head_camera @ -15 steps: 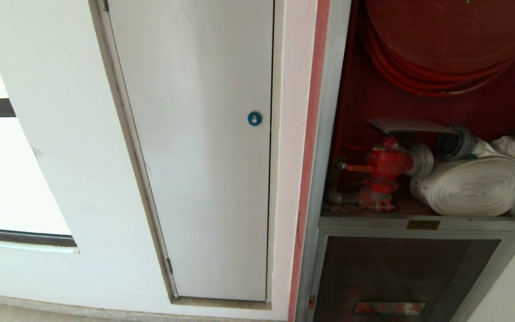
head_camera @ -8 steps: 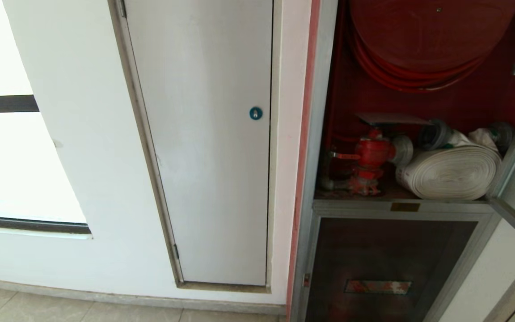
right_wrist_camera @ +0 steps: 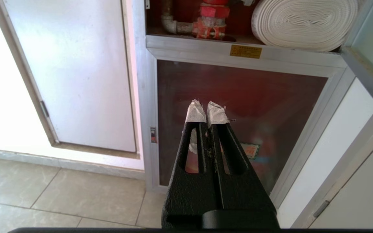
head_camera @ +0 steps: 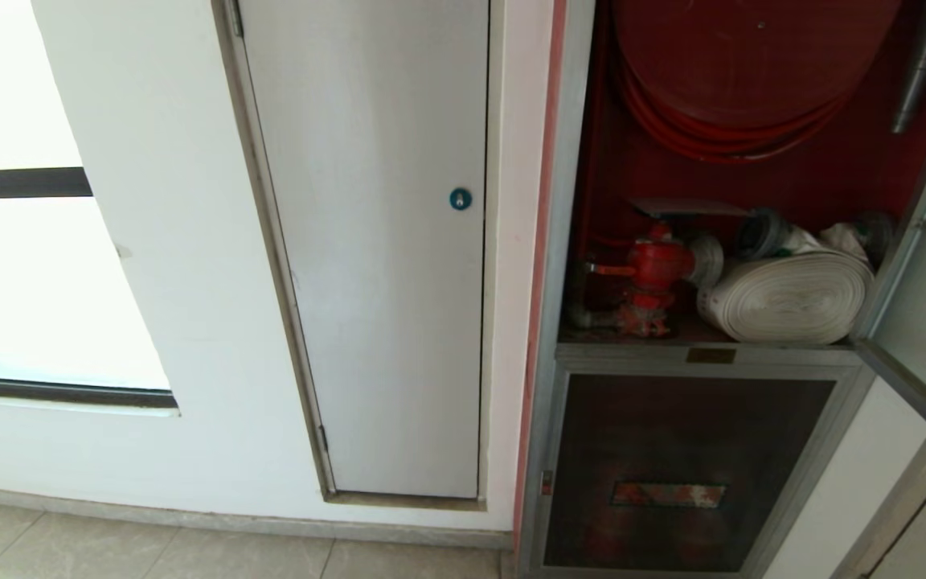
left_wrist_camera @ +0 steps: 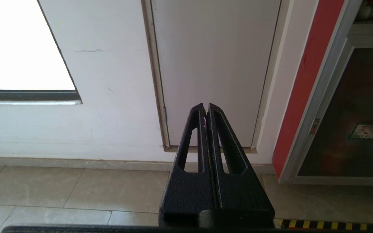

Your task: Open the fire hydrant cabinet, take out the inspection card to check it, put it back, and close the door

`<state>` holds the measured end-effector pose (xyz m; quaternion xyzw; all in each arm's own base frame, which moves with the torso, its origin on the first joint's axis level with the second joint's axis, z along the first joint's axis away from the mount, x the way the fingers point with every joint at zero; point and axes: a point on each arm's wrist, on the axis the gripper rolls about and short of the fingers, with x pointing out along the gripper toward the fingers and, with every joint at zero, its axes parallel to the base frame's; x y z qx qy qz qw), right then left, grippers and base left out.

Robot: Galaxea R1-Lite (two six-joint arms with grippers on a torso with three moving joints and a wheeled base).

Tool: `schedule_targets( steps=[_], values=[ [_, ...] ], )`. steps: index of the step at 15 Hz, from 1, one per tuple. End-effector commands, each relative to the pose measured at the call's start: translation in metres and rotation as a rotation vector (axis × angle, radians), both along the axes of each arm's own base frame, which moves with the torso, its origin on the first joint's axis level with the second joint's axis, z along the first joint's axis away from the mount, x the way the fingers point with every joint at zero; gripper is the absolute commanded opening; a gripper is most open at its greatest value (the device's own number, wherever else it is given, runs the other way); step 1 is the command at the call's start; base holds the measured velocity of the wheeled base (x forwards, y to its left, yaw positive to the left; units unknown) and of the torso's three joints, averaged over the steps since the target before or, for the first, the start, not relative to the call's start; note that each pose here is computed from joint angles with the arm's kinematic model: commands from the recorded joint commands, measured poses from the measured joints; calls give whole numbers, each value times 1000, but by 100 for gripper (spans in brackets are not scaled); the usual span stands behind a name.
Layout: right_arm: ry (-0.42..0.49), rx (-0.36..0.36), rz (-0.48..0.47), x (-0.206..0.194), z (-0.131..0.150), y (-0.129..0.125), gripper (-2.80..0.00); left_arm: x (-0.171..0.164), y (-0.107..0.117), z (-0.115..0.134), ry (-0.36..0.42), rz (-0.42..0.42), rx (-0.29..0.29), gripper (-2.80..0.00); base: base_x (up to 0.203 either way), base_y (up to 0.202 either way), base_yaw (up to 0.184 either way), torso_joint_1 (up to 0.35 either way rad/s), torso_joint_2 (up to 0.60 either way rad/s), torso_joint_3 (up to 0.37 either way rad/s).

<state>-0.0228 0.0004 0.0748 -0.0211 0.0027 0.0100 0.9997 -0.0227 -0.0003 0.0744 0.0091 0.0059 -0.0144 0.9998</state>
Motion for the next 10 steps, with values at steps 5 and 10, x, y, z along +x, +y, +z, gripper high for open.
schedule_targets(
  steps=[5,10],
  values=[
    [2,-1,1,0,0,0,-280,0,0,0,0,0,0,-280,0,0,0,0,0,0],
    [1,-1,0,0,0,0,-280,0,0,0,0,0,0,-280,0,0,0,0,0,0]
  ],
)
